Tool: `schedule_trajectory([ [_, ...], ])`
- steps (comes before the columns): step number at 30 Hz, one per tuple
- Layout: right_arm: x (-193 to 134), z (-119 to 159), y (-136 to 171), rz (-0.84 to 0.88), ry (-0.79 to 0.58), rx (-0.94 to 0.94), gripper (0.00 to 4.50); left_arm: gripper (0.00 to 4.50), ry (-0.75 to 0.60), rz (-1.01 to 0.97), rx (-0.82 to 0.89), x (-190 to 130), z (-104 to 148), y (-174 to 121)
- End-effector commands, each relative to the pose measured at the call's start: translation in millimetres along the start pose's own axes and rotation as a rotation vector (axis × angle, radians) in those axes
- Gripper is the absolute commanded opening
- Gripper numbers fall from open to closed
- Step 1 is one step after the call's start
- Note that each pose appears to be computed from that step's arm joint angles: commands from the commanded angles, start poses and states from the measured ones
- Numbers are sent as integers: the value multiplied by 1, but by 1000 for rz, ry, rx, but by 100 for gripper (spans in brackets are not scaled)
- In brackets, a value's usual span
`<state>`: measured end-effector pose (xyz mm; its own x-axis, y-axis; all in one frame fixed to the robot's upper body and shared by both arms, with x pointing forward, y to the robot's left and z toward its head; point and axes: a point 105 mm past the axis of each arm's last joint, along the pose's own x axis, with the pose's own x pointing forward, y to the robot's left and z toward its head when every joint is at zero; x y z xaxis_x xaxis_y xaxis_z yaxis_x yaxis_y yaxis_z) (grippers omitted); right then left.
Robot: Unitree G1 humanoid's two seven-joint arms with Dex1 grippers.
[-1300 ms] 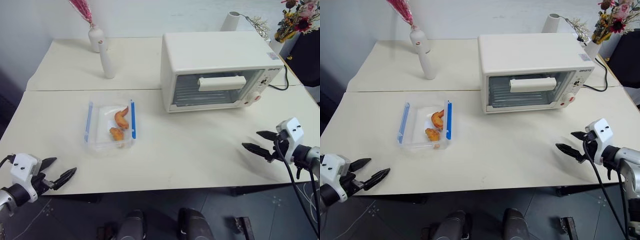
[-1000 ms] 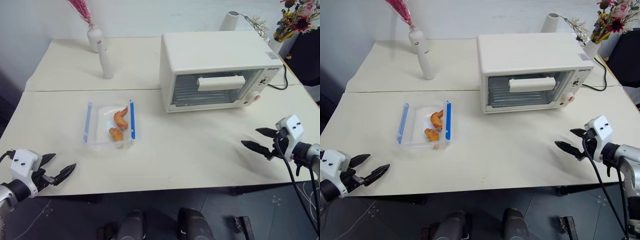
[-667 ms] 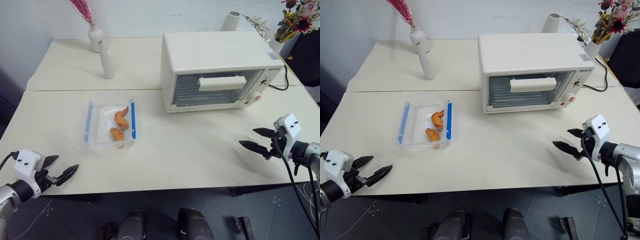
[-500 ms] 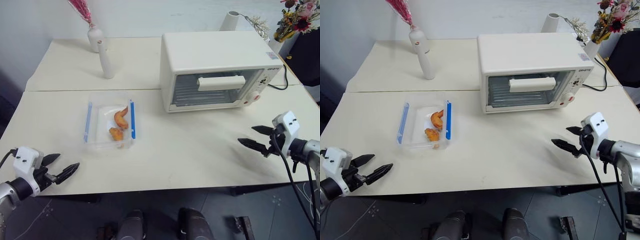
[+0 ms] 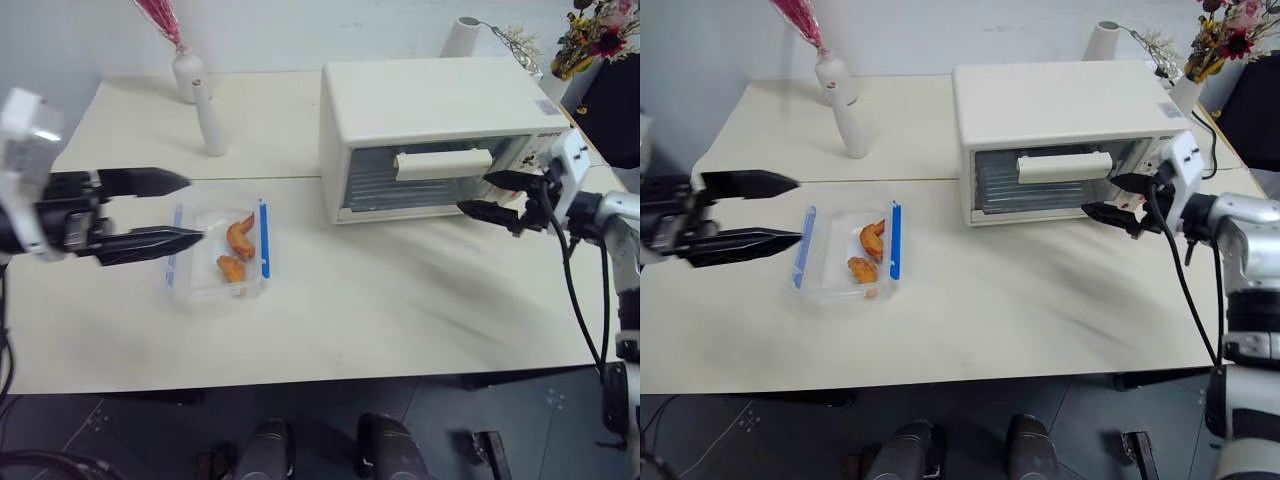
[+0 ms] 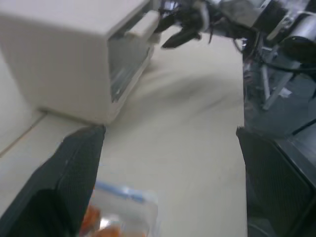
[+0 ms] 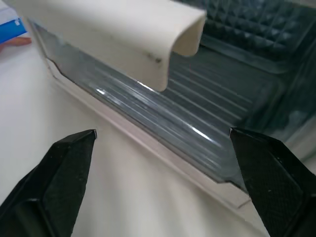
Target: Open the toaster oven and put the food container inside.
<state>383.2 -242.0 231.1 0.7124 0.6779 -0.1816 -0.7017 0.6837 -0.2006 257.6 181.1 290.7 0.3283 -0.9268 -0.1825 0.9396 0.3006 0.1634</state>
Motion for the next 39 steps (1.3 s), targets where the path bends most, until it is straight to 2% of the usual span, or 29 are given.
schedule_trajectory([
  [1,0,12,-8,-25,-39,-46,447,450,-25,-48,70,20,11,2],
  [17,-6,53,28,98,-195,-29,447,450,-79,-100,103,49,8,14],
  [28,-11,53,58,152,-218,-11,447,450,-117,-43,142,74,15,39],
  [31,-15,50,68,162,-214,-8,450,392,-161,-24,150,86,24,48],
  [39,-19,39,84,151,-220,29,450,139,-178,-2,237,126,41,65],
])
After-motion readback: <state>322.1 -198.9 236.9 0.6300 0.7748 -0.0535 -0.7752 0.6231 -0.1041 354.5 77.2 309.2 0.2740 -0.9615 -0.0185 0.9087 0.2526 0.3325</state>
